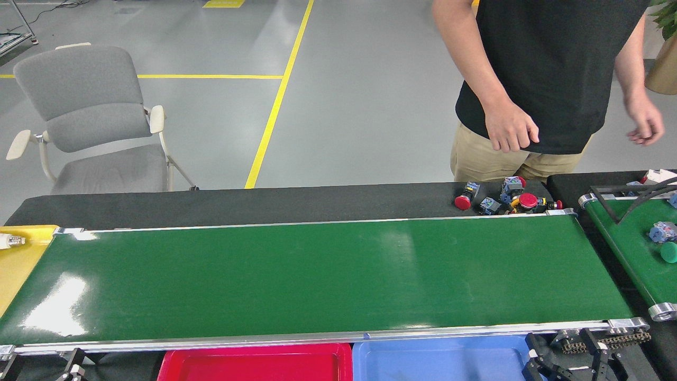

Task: Pick switch part from conveyor to tray

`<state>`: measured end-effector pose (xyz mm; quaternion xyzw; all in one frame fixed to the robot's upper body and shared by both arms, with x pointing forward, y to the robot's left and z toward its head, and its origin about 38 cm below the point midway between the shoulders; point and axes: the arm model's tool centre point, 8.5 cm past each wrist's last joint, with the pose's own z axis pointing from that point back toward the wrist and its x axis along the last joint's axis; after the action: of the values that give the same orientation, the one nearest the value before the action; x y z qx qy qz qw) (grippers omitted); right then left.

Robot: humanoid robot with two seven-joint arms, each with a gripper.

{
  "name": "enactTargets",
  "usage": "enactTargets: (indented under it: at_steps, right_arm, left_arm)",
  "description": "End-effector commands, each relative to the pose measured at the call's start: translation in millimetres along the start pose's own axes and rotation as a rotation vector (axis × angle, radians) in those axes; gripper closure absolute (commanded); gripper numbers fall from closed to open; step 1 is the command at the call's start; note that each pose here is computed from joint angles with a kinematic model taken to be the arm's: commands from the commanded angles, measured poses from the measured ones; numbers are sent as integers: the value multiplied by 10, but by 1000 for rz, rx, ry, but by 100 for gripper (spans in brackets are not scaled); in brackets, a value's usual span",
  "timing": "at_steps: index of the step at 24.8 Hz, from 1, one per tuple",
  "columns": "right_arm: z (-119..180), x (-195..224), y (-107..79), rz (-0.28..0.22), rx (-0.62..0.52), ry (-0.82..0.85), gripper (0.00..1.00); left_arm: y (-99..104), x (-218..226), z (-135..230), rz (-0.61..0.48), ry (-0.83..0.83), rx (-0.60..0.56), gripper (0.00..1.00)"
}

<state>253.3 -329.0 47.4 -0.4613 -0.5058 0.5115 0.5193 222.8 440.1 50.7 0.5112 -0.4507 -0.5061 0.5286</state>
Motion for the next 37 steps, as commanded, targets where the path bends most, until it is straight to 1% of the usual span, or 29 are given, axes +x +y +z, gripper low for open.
enactTargets:
  at_steps: [1,2,4,6,9,11,14,17,21,24,26,29,32,34,35,37]
  right_arm:
    - [-28,-2,-65,11,-20,-6,0]
    - [-32,-1,-57,11,-18,-5,0]
    - [-41,-18,-46,16,-11,-9,0]
    - [-45,-30,-7,13,1,-5,0]
    - [-57,-31,5,10,5,-3,0]
    - [-87,-31,-23,12,-4,-6,0]
    - [-127,-26,-58,13,-16,-10,0]
    - [-175,-22,-91,8,-29,-10,0]
    - [-191,-9,-109,5,-37,-9,0]
    - [-257,-17,-157,6,-52,-5,0]
    - [-284,-39,-113,-5,-40,3,0]
    - [-370,-94,-80,-13,-32,18,0]
    - [-442,-139,-26,-21,-13,31,0]
    - [-530,-150,-18,-25,20,35,0]
    - [-573,-152,-20,-26,40,35,0]
    - [-663,-126,-79,-29,48,23,0]
  left_arm:
    - [67,-22,-26,-16,2,23,0]
    - [62,-30,-32,-27,-1,18,0]
    - [-32,-48,-43,-66,-3,-16,0]
    - [-44,-30,-85,-76,-3,-13,0]
    - [26,-56,-162,-79,0,24,0]
    - [78,-77,-216,-88,-2,50,0]
    - [121,-92,-254,-107,-11,55,0]
    - [173,-163,-264,-162,-21,48,0]
    - [153,-168,-248,-174,-20,39,0]
    - [153,-157,-253,-179,-32,36,0]
    - [145,-148,-256,-189,-33,33,0]
    - [119,-156,-246,-241,-22,16,0]
    - [106,-149,-246,-243,-23,7,0]
    - [82,-151,-241,-241,-23,-18,0]
    - [67,-153,-240,-241,-22,-36,0]
    - [41,-163,-244,-237,-17,-78,0]
